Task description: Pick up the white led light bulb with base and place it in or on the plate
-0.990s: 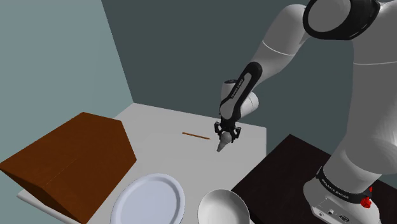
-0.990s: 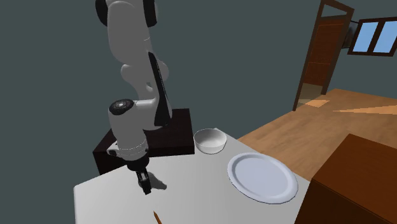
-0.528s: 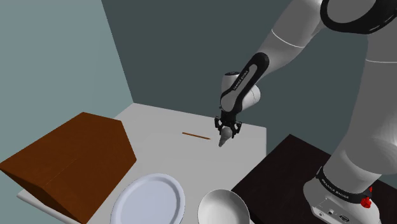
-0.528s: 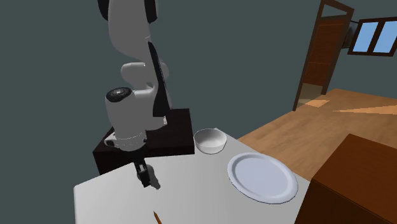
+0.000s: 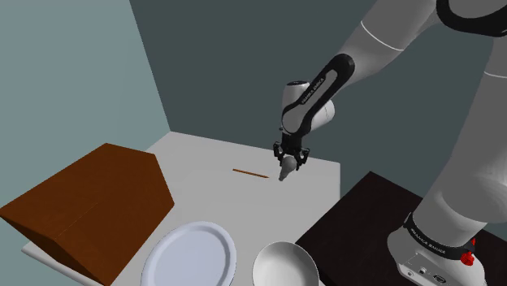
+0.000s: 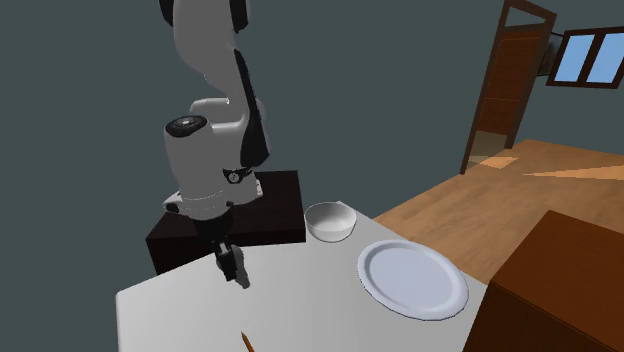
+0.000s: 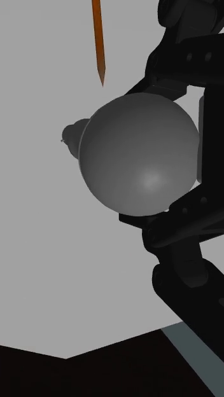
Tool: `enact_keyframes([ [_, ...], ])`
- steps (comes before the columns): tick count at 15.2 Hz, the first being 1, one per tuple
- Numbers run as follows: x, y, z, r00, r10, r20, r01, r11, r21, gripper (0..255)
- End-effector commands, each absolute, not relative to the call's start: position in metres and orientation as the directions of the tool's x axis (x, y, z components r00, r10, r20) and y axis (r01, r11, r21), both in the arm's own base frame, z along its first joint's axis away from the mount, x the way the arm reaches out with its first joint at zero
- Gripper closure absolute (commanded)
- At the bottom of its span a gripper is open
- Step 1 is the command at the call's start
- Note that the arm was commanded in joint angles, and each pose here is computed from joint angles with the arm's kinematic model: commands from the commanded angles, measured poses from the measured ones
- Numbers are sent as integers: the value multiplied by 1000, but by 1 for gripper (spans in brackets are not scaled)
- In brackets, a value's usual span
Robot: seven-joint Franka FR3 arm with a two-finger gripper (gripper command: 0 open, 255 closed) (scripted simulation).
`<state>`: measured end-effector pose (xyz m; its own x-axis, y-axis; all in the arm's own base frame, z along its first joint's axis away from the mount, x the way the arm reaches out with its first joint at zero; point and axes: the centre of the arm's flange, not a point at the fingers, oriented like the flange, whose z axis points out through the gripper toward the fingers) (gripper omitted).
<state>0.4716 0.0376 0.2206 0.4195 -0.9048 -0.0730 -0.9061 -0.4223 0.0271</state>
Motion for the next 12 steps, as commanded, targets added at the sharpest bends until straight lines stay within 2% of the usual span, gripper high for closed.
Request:
enact_keyframes([
  [1,471,57,223,419,-905,-73,-906,-422,27,255],
  [12,461,202,227,419,-905,-73,-906,-422,27,255],
])
